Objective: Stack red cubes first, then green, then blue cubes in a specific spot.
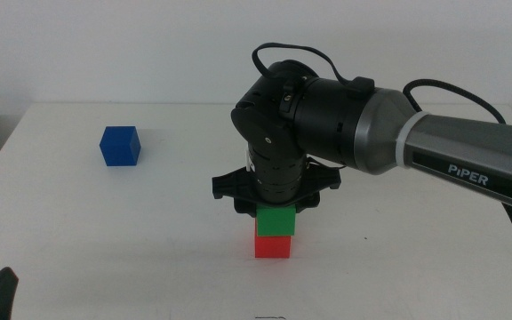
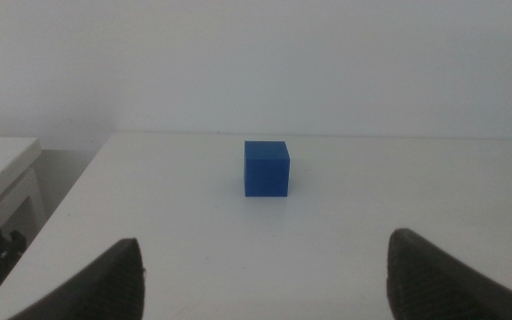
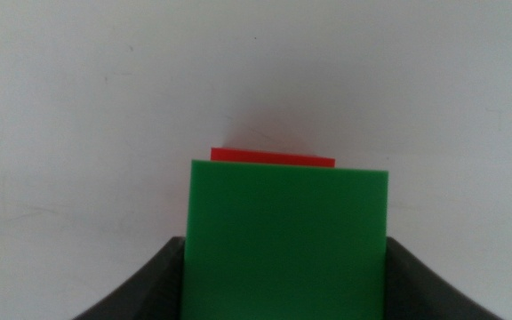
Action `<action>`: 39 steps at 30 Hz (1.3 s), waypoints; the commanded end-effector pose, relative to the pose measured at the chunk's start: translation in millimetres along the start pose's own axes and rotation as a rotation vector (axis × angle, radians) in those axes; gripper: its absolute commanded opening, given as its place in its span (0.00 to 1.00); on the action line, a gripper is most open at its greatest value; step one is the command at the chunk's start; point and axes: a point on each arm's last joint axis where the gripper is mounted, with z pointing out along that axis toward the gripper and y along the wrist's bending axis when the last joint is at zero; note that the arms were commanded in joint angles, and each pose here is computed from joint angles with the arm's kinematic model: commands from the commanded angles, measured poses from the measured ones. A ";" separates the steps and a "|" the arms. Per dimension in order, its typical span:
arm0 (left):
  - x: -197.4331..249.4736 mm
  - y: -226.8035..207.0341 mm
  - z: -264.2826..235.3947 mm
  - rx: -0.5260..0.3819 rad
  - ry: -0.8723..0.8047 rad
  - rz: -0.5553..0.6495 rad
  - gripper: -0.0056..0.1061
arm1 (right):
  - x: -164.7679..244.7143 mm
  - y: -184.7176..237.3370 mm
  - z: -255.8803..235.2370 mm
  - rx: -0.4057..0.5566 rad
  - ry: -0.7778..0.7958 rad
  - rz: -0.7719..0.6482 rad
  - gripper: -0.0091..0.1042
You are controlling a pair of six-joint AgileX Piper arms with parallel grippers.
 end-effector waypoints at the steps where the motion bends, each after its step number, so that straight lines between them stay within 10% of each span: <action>1: -10.1 -0.8 -2.2 0.010 -0.111 -0.008 0.89 | -12.3 -5.6 -28.0 -0.047 -0.092 0.004 0.07; 39: -10.1 -0.8 -2.2 0.010 -0.111 -0.008 0.89 | -12.7 -2.2 -13.7 -0.030 -0.092 0.049 0.10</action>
